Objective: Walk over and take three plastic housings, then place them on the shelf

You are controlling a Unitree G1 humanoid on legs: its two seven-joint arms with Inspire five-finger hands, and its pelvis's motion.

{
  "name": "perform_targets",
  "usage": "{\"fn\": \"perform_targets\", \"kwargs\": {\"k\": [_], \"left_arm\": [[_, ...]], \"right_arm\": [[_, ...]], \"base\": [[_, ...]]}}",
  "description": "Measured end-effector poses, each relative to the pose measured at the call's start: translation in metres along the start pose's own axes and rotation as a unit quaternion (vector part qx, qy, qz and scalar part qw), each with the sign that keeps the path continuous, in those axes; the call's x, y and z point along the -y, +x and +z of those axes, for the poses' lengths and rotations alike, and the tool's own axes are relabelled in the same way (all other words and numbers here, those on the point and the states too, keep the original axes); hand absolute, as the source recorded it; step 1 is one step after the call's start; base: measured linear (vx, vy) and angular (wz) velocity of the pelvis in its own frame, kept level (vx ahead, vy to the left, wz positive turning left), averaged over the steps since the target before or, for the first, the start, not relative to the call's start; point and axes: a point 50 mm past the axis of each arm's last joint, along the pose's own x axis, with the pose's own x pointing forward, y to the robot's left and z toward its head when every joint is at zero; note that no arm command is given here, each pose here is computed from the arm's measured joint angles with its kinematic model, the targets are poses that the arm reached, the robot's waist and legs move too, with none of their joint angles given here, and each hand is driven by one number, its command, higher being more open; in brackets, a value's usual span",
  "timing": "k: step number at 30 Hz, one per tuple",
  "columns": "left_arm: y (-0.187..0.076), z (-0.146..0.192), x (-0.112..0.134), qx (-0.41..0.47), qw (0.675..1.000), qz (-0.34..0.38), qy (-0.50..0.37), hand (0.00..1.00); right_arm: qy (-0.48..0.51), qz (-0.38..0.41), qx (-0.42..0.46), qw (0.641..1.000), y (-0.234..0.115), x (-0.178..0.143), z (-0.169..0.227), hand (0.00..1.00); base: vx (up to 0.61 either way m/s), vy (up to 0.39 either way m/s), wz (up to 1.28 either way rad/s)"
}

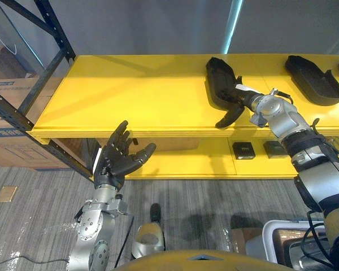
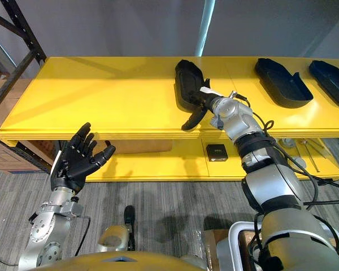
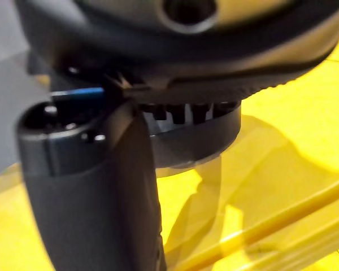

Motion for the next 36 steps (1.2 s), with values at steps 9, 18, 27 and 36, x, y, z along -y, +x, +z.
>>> {"fn": "perform_targets", "kwargs": {"k": [9, 18, 27, 36], "left_arm": [[0.002, 0.002, 0.001, 0.005, 1.000, -0.001, -0.010, 1.00], [0.006, 0.005, 0.001, 0.009, 1.000, -0.007, -0.002, 1.00], [0.001, 0.001, -0.003, 0.001, 1.000, 0.002, -0.019, 1.00], [-0.002, 0.002, -0.004, 0.009, 1.000, 0.004, -0.018, 1.00]], "right_arm": [[0.012, -0.024, -0.006, 1.000, -0.002, 0.013, 0.002, 1.00], [0.002, -0.109, -0.002, 0.994, -0.006, 0.029, -0.008, 1.00], [-0.064, -0.210, -0.002, 0.976, -0.018, 0.051, -0.019, 1.00], [0.023, -0.261, 0.164, 0.951, -0.055, 0.072, 0.017, 1.00]], "base": [[-0.06, 0.030, -0.01], [-0.01, 0.042, 0.01], [-0.01, 0.008, 0.09], [0.07, -0.029, -0.08]]}}
